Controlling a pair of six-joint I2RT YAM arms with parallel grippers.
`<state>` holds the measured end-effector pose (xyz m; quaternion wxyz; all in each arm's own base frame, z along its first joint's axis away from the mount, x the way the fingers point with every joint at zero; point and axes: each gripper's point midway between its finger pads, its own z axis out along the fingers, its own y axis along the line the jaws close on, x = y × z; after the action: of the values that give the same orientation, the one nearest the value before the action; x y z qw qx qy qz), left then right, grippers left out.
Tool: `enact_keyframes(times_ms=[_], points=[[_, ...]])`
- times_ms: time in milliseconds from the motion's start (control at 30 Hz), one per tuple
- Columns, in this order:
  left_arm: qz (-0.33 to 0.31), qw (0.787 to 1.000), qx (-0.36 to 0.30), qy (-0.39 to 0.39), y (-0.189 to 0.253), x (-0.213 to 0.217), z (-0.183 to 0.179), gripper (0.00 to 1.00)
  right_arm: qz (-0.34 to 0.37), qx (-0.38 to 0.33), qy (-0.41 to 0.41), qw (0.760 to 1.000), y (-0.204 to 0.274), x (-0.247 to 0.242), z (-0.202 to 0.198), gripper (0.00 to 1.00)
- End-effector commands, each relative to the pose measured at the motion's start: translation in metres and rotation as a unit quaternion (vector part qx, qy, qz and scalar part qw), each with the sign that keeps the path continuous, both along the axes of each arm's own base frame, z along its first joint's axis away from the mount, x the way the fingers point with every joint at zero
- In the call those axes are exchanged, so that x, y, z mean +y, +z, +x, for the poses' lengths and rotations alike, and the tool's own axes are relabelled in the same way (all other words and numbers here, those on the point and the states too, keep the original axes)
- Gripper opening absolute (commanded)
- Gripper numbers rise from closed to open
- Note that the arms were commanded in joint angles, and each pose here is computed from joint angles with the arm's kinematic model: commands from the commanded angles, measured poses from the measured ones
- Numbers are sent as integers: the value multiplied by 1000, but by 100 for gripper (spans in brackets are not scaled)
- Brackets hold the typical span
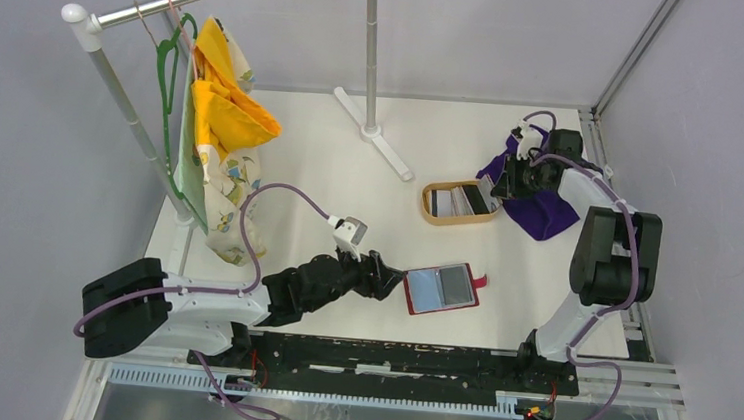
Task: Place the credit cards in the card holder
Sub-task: Pick up the credit card from the storage box.
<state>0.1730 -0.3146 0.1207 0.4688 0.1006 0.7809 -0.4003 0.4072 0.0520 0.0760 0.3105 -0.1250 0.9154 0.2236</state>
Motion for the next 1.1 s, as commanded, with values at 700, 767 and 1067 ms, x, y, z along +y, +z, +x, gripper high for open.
enact_keyframes(times_ms=[700, 767, 1067], points=[[-45, 999, 0, -2, 21, -10, 0, 75, 23, -81, 51, 995, 65, 29, 13, 0], [-46, 999, 0, -2, 22, -9, 1, 75, 49, -76, 57, 994, 65, 37, 9, 0], [-50, 999, 2, -3, 21, -11, 1, 75, 194, -30, 67, 978, 49, 86, -14, 0]])
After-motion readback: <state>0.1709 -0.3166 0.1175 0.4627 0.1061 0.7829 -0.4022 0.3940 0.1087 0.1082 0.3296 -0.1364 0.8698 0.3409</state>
